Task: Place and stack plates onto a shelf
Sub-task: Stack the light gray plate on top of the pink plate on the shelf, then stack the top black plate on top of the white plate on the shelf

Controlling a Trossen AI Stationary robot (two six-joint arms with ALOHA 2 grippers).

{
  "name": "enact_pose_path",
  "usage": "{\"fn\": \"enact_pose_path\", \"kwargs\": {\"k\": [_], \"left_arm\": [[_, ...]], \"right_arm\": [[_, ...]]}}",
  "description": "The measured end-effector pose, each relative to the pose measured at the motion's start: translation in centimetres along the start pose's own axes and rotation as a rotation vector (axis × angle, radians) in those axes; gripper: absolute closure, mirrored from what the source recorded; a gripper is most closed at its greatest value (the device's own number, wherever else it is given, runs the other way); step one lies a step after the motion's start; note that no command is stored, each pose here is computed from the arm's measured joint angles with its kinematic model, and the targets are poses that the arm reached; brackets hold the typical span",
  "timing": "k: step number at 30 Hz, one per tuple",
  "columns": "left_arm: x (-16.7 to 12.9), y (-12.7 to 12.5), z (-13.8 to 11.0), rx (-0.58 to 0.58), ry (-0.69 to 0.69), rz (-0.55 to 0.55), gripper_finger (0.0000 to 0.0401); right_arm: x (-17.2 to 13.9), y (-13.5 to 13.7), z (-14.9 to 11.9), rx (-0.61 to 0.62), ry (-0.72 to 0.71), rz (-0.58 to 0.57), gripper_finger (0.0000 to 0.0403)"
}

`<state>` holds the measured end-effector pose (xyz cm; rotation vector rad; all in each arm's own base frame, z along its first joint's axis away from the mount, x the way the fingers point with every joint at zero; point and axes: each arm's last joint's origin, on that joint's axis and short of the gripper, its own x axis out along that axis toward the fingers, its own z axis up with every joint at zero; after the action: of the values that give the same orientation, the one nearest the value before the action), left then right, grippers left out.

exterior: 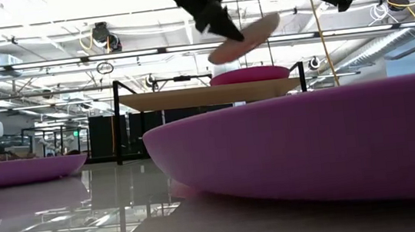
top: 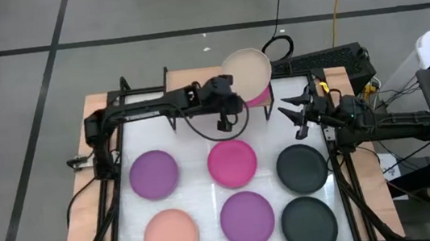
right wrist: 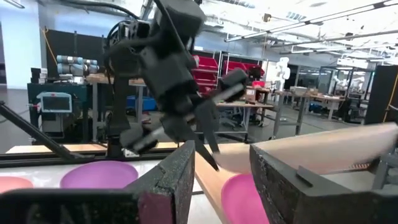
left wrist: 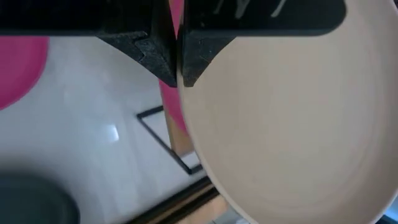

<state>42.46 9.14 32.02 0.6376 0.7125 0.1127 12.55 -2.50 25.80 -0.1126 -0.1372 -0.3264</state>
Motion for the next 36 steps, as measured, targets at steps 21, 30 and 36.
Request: {"fn": "enact_pose_path", "kwargs": {"k": [21, 30, 36], "left_arm": [[1.6, -0.2, -1.0, -0.024, 0.083, 0.023, 0.0274], [-2.5, -0.1, 0.8, -0.079, 0.112, 0.168, 0.0192], [-9.8, -0.9, 3.1, -0.253, -0.063, 0.140, 0.0190]], "right_arm": [[0.0, 0.0, 0.1, 0.008, -0.012, -0.001, 0.0268], [0.0, 0.0, -0.2, -0.005, 0.014, 0.001, 0.0268], [0.0, 0.0, -0.4, -0.010, 0.041, 0.004, 0.0268]]}}
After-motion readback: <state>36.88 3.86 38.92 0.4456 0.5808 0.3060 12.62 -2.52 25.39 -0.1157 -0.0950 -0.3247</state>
